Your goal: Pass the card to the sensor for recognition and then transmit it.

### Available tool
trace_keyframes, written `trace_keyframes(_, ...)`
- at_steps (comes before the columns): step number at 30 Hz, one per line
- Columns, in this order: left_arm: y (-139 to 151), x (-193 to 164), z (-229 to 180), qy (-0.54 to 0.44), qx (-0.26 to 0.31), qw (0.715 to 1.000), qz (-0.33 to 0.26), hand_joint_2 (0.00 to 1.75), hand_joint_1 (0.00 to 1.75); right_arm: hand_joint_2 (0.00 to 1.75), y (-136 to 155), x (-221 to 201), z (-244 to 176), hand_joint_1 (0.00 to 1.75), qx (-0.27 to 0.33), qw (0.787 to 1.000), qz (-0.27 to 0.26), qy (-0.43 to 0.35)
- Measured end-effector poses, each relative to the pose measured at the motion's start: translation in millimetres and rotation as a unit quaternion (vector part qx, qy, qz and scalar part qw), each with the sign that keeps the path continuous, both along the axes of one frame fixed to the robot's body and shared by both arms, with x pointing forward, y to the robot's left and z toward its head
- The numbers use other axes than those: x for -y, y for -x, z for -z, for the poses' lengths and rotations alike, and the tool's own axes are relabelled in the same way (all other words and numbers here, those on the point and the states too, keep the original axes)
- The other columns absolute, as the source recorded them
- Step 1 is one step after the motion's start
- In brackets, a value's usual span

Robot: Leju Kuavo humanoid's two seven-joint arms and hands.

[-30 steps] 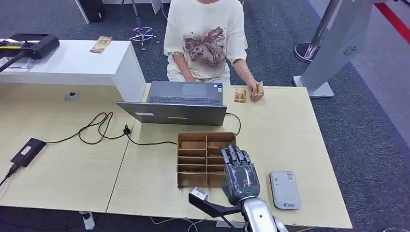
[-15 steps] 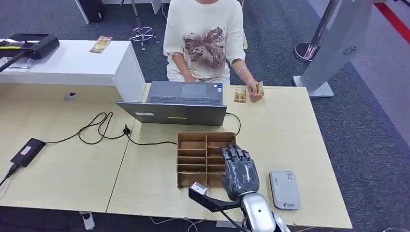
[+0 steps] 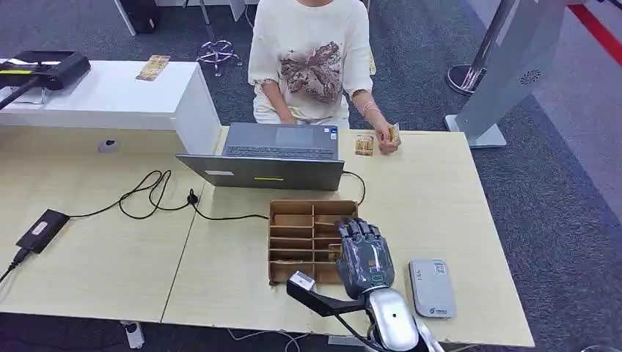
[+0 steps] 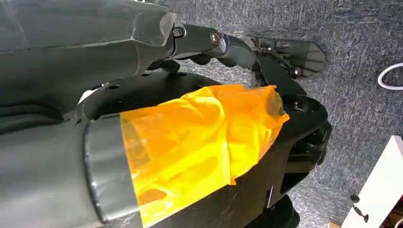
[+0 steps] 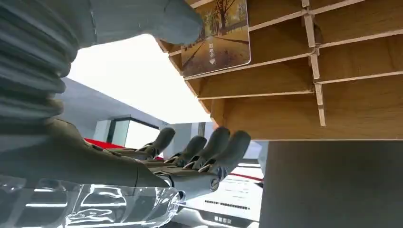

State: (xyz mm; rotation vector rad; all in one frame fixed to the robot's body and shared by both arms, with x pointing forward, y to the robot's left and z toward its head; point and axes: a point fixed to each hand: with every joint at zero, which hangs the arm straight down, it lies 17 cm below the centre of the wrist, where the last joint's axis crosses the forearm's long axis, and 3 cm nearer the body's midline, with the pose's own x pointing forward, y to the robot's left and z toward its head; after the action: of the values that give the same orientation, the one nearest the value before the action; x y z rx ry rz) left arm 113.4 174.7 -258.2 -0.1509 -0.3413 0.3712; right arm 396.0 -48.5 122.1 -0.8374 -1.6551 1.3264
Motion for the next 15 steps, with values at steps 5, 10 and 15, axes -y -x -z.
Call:
trace_keyframes(5, 0.0, -0.3, 0.1, 0.0, 0.0, 1.0, 0.0, 0.0, 0.0, 1.75, 0.0, 0.0, 0.0, 0.47, 0.0, 1.0, 0.0, 0.0)
trace_keyframes(10, 0.0, -0.3, 0.1, 0.0, 0.0, 1.0, 0.0, 0.0, 0.0, 1.75, 0.1, -0.1, 1.5, 0.45, -0.002, 1.0, 0.0, 0.001)
trace_keyframes(15, 0.0, -0.4, 0.1, 0.0, 0.0, 1.0, -0.001, 0.0, 0.0, 1.75, 0.2, -0.1, 2.7, 0.45, -0.003, 1.0, 0.0, 0.002)
